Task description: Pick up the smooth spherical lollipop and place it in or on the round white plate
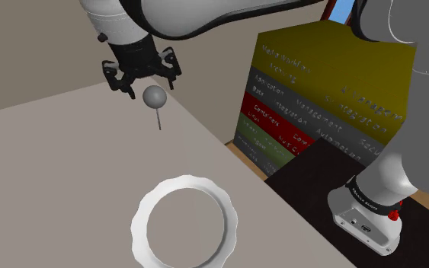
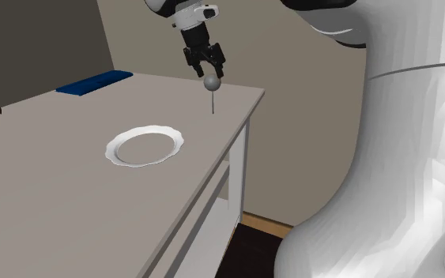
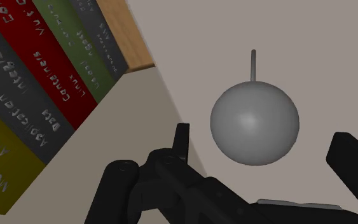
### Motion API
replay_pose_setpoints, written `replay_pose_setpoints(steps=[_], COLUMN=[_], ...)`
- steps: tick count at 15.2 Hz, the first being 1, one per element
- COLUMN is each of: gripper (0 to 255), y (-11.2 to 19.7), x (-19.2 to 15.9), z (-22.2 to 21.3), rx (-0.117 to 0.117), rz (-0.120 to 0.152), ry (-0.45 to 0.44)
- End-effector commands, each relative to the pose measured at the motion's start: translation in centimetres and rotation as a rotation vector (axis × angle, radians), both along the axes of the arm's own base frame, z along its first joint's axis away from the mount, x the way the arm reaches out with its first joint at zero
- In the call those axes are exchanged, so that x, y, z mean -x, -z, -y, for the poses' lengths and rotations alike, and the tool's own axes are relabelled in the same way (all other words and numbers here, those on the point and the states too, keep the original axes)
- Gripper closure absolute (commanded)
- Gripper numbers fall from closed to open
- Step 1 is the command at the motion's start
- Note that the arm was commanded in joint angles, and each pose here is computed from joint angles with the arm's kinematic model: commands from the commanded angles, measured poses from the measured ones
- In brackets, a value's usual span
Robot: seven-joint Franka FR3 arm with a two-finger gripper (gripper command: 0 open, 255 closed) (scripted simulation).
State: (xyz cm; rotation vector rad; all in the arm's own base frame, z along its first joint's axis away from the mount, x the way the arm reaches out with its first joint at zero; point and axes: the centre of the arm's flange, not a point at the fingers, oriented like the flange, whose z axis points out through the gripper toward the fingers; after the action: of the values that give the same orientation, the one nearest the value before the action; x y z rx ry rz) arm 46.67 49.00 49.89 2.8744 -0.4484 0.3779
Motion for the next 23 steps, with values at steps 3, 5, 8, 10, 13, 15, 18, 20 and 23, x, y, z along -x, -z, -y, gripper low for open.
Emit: replay_pose_setpoints(steps=[3,5,8,10,13,15,18,20,23], gripper=[0,0,0,0,255,255,255,255,255], y=[1.8,1.8,1.8,1.8,1.8,1.8,1.8,1.8,0.2], x=[-0.4,-0.4,-0.4,-0.4,-0.4,-0.4,-0.4,-0.4,-0.4], z=[0.5,0.5,0.5,0.5,0.5,0.5,0.5,0.5,0.5], rx=[0.000,0.000,0.000,0.000,0.000,0.000,0.000,0.000,0.000], rz=[0.000,0.000,0.000,0.000,0.000,0.000,0.000,0.000,0.000], ry=[0.000,0.000,0.000,0.000,0.000,0.000,0.000,0.000,0.000])
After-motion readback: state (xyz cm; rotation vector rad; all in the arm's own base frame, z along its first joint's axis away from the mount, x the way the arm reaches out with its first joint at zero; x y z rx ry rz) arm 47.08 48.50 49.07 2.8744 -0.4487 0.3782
